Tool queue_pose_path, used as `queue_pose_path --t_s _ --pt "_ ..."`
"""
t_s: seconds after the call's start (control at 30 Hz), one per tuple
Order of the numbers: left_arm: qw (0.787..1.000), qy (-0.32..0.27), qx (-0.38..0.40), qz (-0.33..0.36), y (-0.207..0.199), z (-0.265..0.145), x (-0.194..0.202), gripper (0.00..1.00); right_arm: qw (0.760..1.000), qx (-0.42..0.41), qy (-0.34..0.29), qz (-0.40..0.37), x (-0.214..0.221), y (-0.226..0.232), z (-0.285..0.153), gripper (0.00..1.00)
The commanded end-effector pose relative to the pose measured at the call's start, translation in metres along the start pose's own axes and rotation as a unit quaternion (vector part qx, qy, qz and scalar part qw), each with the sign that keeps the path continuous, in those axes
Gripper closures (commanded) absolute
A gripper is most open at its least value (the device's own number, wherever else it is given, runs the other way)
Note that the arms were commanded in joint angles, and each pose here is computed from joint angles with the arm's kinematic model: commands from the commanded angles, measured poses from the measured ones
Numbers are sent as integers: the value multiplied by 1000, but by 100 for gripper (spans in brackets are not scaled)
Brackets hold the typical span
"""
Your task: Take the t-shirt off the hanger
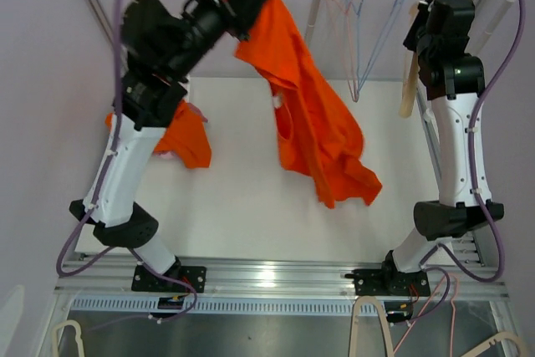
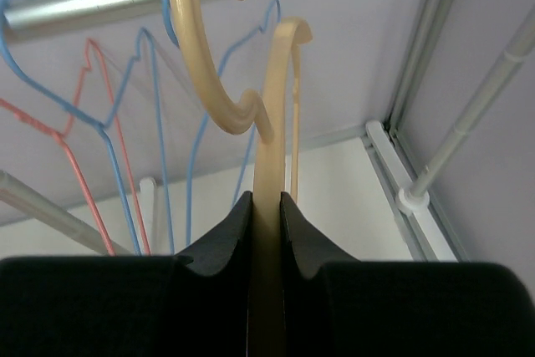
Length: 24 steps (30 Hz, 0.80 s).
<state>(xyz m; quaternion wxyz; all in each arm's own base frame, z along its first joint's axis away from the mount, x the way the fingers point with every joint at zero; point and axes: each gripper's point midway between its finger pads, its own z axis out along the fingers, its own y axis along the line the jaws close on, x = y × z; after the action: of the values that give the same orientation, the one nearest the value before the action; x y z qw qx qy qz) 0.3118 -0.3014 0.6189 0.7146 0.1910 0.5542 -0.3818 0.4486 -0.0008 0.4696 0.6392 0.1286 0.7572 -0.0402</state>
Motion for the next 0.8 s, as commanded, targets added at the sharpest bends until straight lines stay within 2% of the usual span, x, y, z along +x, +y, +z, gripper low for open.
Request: queue_pose_path --t_s 0.0,0.07,0.1,0.17,0.43,0.53,0.57,0.63,0.73,0.77 --pt "999 -7 10 33 24 -5 -26 99 997 1 -81 13 -56 1 0 100" --pt "995 -72 -18 63 56 -12 -64 99 995 -1 -96 12 -67 3 3 100" --pt "994 -74 -32 69 72 -12 -60 99 994 2 -104 16 -71 1 7 100" --pt "985 -124 -68 100 107 -21 -86 99 994 -3 -104 29 -69 0 19 100" --pt "969 -146 -145 133 217 -35 -109 99 992 -35 -106 65 -65 2 60 100" --pt "964 -163 -154 140 233 -48 -126 99 990 -55 -109 74 -63 12 71 100" --pt "963 -166 -161 143 237 -53 -129 99 990 -41 -113 79 -66 -4 77 100" --pt "958 -165 -181 147 256 -65 -131 99 988 -55 -120 83 -69 -1 85 100" --pt "954 -156 -220 128 287 -79 -125 99 986 -75 -118 95 -68 3 98 100" --pt "944 -165 -262 112 305 -89 -126 99 985 -77 -116 99 -66 2 102 100"
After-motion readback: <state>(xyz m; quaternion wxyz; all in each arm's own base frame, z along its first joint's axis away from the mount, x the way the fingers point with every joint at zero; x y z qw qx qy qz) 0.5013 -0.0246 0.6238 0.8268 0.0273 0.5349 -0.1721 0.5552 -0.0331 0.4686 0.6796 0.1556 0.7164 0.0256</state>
